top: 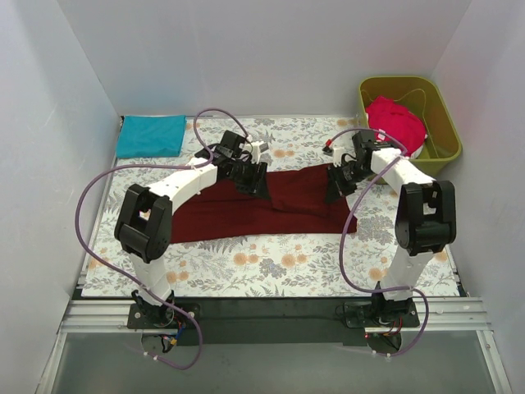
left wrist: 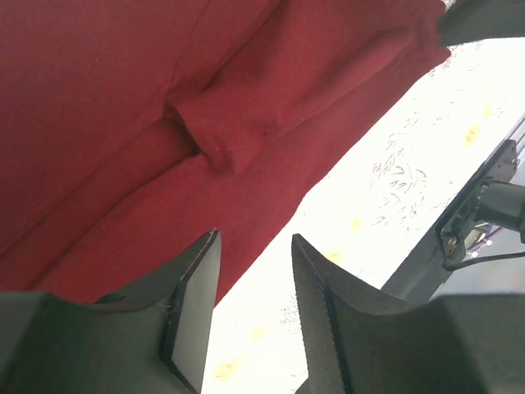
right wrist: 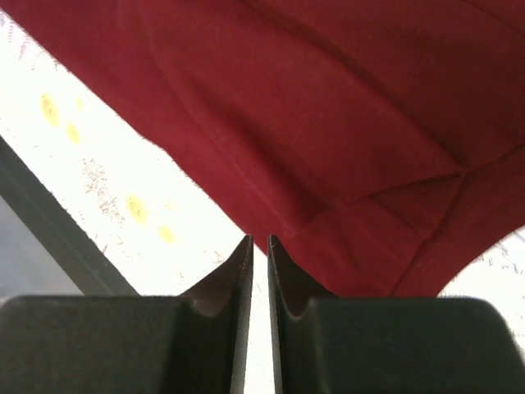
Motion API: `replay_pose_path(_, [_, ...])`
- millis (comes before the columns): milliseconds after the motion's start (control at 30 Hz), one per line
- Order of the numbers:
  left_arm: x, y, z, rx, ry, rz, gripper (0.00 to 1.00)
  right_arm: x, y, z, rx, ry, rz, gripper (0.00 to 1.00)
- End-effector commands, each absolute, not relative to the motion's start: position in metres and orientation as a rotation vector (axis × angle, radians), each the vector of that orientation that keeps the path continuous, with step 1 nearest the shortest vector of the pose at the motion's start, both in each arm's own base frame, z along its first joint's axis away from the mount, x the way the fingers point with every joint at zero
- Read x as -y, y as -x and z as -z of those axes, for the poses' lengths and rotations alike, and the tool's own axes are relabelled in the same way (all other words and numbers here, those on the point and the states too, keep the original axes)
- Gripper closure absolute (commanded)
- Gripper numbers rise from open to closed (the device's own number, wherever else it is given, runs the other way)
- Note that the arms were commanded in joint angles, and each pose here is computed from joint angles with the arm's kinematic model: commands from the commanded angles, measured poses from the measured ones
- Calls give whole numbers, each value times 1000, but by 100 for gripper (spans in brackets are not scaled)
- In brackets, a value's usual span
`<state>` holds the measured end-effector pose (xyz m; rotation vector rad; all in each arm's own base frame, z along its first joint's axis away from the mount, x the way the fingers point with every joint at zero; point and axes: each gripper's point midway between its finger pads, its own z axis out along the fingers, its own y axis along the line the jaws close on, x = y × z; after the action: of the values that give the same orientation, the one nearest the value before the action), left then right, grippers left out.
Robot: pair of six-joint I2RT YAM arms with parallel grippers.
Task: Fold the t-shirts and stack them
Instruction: Fold the tshirt
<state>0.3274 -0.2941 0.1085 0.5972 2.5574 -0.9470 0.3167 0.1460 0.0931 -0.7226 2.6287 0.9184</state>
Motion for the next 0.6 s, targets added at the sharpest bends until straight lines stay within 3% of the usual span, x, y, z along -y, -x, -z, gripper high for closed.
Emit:
replay_pose_path(0, [312, -326, -138, -2447, -681, 1035, 62, -153, -338, -83, -2622, 739, -864, 84])
replay_pose_path(233, [343, -322, -96, -2550, -654, 1132, 66, -142, -359, -49, -2672, 755, -739, 86])
replay_pose_path(433, [326, -337, -30, -2726, -523, 987, 75, -128, -367, -36, -2700, 787, -607, 85])
replay_pose_path(567, [320, -342, -24, -2737, -552, 964, 72, -120, -390, -26, -2692, 808, -503, 85])
